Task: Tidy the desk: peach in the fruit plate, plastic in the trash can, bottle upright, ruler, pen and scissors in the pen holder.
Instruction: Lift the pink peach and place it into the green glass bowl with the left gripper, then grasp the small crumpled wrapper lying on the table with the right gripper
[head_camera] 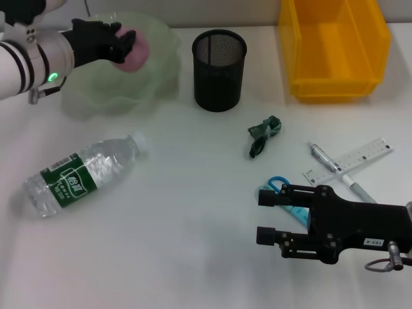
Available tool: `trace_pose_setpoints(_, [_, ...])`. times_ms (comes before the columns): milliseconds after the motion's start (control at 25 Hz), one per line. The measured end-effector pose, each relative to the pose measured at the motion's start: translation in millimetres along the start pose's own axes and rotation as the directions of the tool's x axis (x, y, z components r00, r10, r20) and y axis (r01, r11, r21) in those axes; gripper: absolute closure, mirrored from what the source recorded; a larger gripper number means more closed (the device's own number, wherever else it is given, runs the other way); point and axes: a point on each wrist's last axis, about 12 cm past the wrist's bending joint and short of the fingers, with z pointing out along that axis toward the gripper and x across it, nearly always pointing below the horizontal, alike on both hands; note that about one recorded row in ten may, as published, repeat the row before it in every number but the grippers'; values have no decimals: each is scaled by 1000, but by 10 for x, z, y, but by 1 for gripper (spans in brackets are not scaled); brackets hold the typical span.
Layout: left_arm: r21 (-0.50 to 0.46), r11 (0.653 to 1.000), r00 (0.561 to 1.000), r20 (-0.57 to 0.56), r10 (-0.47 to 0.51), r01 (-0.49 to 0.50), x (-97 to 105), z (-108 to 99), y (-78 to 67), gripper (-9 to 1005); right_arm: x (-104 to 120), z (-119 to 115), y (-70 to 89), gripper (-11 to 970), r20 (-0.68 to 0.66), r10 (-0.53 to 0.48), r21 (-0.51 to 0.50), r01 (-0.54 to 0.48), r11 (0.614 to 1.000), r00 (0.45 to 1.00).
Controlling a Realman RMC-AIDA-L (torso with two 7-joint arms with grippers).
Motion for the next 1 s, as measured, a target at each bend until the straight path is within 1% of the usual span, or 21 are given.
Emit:
trace_pose_setpoints(160, [-3, 1000, 1000, 3, -6, 6, -9, 11, -4, 694, -6, -4, -6, 278, 3, -2, 4, 2, 1000, 1000])
trace_pose_setpoints(320, [0, 1000, 1000, 8, -6, 6, -10, -5, -2, 586, -3, -6, -13, 277, 0, -2, 10, 2, 1000, 1000])
trace_pose_setpoints(360, [30, 999, 1000, 19, -17, 16, -15, -33, -24, 559, -3, -6, -15, 277, 0, -2, 12, 2, 1000, 1000])
trace_pose_setpoints(400, [30, 999, 1000, 19, -17, 16, -15, -33, -24, 532, -2, -7, -16, 277, -1, -3, 13, 3, 1000, 1000])
trace_pose_setpoints(440, [58, 998, 999, 29, -25, 23, -19, -57, -46, 505, 0, -8, -16, 277, -1, -4, 14, 4, 1000, 1000])
trace_pose_setpoints(520, [145, 989, 997, 60, -40, 31, -42, -135, -111, 451, 4, -16, -12, 277, 5, -8, 20, 8, 1000, 1000])
trace_pose_setpoints(560, [265, 964, 993, 111, -51, 20, -78, -275, -201, 445, 9, -36, -7, 277, 21, -13, 34, 13, 999, 1000])
trace_pose_setpoints(600, [265, 964, 993, 111, -51, 20, -78, -275, -201, 439, 9, -36, -7, 277, 21, -13, 34, 13, 999, 1000])
trace_pose_setpoints(640, [324, 946, 988, 143, -56, 7, -95, -372, -238, 434, 12, -47, -3, 277, 29, -16, 42, 14, 999, 999])
trace_pose_setpoints(720, [408, 913, 979, 192, -63, -21, -111, -521, -298, 422, 22, -79, 5, 277, 45, -18, 61, 15, 998, 999])
trace_pose_setpoints(800, [516, 852, 961, 268, -63, -88, -106, -737, -386, 425, 24, -115, 7, 277, 59, -20, 81, 15, 997, 998])
trace_pose_setpoints(880, [606, 779, 942, 330, -62, -161, -79, -910, -480, 427, 18, -144, 1, 277, 72, -23, 100, 15, 995, 997])
trace_pose_setpoints(960, [704, 665, 922, 381, -61, -247, -17, -1091, -608, 430, 10, -182, -13, 277, 87, -27, 128, 16, 992, 996])
trace_pose_setpoints(1000, [736, 621, 919, 389, -61, -270, 18, -1144, -654, 430, -5, -209, -35, 277, 92, -33, 150, 19, 989, 995])
